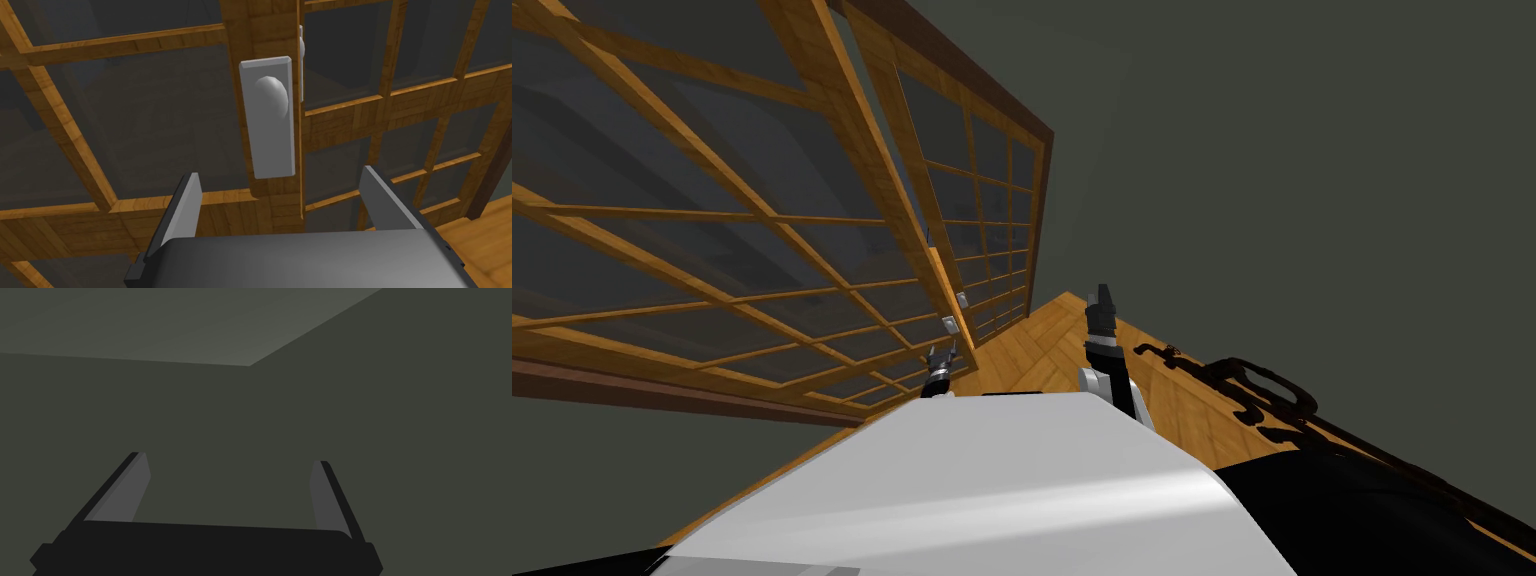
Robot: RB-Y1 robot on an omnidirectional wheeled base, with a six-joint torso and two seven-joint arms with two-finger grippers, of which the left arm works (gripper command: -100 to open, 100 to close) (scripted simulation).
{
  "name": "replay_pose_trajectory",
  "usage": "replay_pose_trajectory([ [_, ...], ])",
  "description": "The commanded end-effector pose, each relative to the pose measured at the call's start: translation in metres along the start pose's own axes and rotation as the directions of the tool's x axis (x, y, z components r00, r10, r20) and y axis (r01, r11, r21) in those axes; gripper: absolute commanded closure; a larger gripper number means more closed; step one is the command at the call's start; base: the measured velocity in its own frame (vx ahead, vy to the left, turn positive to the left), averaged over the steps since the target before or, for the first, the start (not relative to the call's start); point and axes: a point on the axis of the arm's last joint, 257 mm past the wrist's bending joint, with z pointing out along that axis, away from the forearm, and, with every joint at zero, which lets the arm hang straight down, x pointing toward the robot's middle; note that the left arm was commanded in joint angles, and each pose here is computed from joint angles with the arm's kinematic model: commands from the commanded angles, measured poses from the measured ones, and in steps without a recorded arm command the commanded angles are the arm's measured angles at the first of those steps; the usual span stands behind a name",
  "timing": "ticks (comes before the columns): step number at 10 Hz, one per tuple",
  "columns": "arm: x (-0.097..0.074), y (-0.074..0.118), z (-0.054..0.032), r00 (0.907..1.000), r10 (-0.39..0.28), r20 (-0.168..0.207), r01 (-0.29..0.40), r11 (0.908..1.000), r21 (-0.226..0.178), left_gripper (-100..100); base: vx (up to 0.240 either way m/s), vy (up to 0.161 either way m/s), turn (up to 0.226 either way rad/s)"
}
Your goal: Pull the door open
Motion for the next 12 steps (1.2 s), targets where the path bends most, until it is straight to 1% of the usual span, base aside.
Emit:
replay_pose_trajectory([
  [1,0.000,0.003,-0.0008,0.9992,-0.041,0.001,0.041,0.9992,-0.002,-100,-0.035,0.002,0.002],
  [2,0.000,0.004,-0.0012,0.9983,-0.058,0.002,0.058,0.9983,-0.002,-100,-0.033,0.003,0.002],
  [3,0.000,0.003,-0.0006,0.9990,-0.044,0.002,0.044,0.9990,-0.002,-100,-0.013,0.001,0.000],
  [4,-0.002,-0.012,-0.0013,0.9988,-0.048,0.003,0.048,0.9988,0.010,-100,0.122,0.039,-0.085],
  [6,-0.005,-0.037,-0.0026,0.9988,-0.048,0.004,0.048,0.9984,0.030,-100,0.245,0.005,-0.113],
  [7,-0.005,-0.044,-0.0030,0.9988,-0.048,0.004,0.048,0.9982,0.036,-100,0.180,0.015,-0.062],
  [10,-0.006,-0.081,-0.0054,0.9988,-0.048,0.003,0.048,0.9968,0.064,-100,0.195,0.011,-0.094],
  [11,-0.006,-0.091,-0.0061,0.9988,-0.048,0.002,0.048,0.9963,0.072,-100,0.220,0.043,-0.068],
  [12,-0.009,-0.083,-0.0063,0.9989,-0.046,0.005,0.046,0.9968,0.066,-100,0.089,0.017,0.007],
])
